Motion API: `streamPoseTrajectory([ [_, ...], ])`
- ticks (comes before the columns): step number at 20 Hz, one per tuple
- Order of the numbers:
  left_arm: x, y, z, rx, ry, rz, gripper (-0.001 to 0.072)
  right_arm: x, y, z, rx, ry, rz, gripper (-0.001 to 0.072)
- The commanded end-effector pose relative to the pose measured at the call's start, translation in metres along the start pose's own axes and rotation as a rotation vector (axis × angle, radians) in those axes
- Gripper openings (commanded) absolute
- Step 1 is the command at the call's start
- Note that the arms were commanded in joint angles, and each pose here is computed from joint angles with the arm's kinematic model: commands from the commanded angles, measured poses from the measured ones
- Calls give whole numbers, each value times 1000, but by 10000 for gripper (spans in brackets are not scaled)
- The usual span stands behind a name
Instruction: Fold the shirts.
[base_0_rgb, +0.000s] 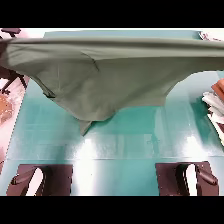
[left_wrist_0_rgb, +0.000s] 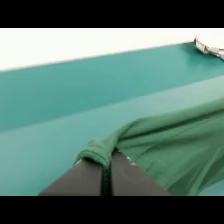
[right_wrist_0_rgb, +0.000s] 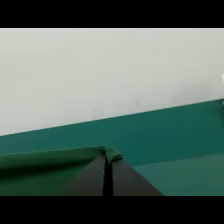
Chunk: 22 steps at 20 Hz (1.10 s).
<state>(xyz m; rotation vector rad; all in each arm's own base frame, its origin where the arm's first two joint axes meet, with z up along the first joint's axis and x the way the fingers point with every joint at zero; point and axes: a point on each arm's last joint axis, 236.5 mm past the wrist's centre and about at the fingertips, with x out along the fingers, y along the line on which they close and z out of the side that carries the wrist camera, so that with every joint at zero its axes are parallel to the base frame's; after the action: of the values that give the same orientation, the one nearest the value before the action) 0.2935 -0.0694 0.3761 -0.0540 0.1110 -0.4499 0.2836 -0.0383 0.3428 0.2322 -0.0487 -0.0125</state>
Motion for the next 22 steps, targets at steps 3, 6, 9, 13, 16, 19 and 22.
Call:
streamPoseTrajectory([
  [3,-44,-43,69,224,-77,23,29,-69,50,62,-156,-254,2,22],
  [6,-76,-64,103,329,-117,88,30,-100,82,98,-224,-355,31,23],
  [9,-91,-80,118,369,-151,94,30,-102,100,127,-260,-366,65,22],
  [13,-73,-63,89,295,-52,73,31,-53,97,99,-227,-144,177,23],
  [16,-44,-34,41,177,59,53,31,-7,87,44,-155,93,277,23],
  [19,-15,-4,-23,24,176,31,31,27,84,-12,-80,308,380,23],
  [22,14,29,-82,-116,207,46,31,62,64,-82,-45,547,399,23],
])
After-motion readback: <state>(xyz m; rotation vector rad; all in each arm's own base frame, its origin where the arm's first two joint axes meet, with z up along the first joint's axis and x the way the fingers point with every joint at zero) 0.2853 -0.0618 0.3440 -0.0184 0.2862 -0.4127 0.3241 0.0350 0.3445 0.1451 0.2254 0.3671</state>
